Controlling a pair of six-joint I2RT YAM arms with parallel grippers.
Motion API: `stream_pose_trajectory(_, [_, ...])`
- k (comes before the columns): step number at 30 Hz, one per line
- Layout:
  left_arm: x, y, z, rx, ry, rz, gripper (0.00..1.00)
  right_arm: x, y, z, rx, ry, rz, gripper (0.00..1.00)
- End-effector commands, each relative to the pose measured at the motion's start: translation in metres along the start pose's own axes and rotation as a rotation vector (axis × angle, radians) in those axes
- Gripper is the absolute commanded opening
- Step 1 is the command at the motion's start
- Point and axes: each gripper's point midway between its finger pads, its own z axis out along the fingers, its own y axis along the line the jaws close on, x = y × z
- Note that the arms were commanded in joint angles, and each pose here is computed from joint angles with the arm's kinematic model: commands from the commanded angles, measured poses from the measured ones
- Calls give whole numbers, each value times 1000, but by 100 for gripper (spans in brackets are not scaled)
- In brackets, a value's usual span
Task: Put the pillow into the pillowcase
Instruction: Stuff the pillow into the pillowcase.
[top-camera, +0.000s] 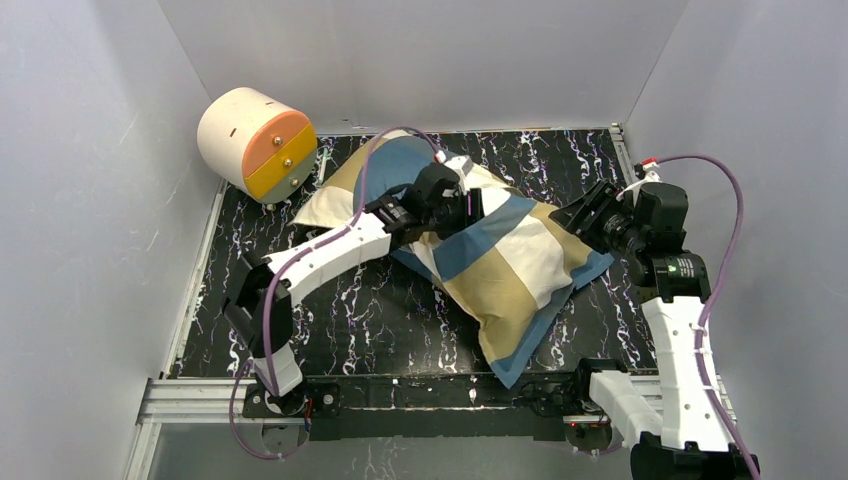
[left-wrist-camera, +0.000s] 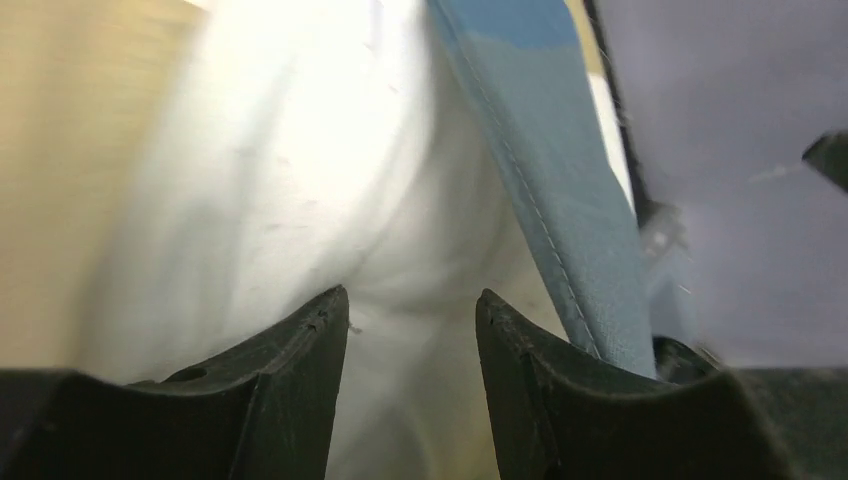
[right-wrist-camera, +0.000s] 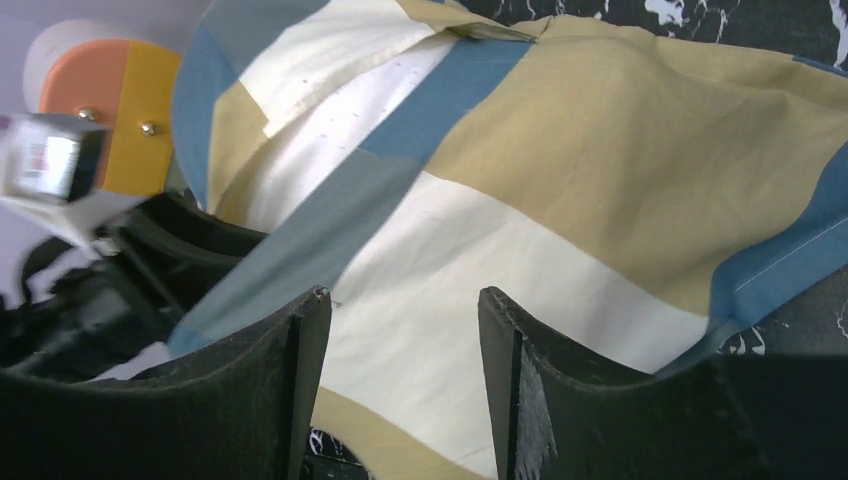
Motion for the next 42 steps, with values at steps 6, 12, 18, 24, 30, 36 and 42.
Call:
stream_pose_trajectory(6, [-52, 43, -95, -345, -140, 159, 52, 31, -32, 26, 81, 120, 67, 64])
stream_pose_trajectory(12, [-34, 67, -109, -441, -96, 177, 54, 37, -42, 38, 111, 159, 73, 71])
stream_pose_trajectory(18, [-67, 86, -162, -658, -226, 264, 56, 52, -52, 48, 108, 233, 50, 71])
stream_pose_trajectory(24, [-100, 91, -207, -803, -416, 262, 56, 59, -48, 55, 52, 264, 35, 70])
stream_pose_trajectory(30, [-114, 113, -241, -963, -609, 281, 57, 60, -46, 57, 25, 259, 21, 69])
stream_pose_trajectory(36, [-112, 129, -232, -1032, -612, 253, 57, 64, -38, 58, -46, 259, 12, 68])
stream_pose_trajectory(42, [-87, 109, -193, -780, -372, 195, 59, 75, -28, 62, -108, 280, -13, 72])
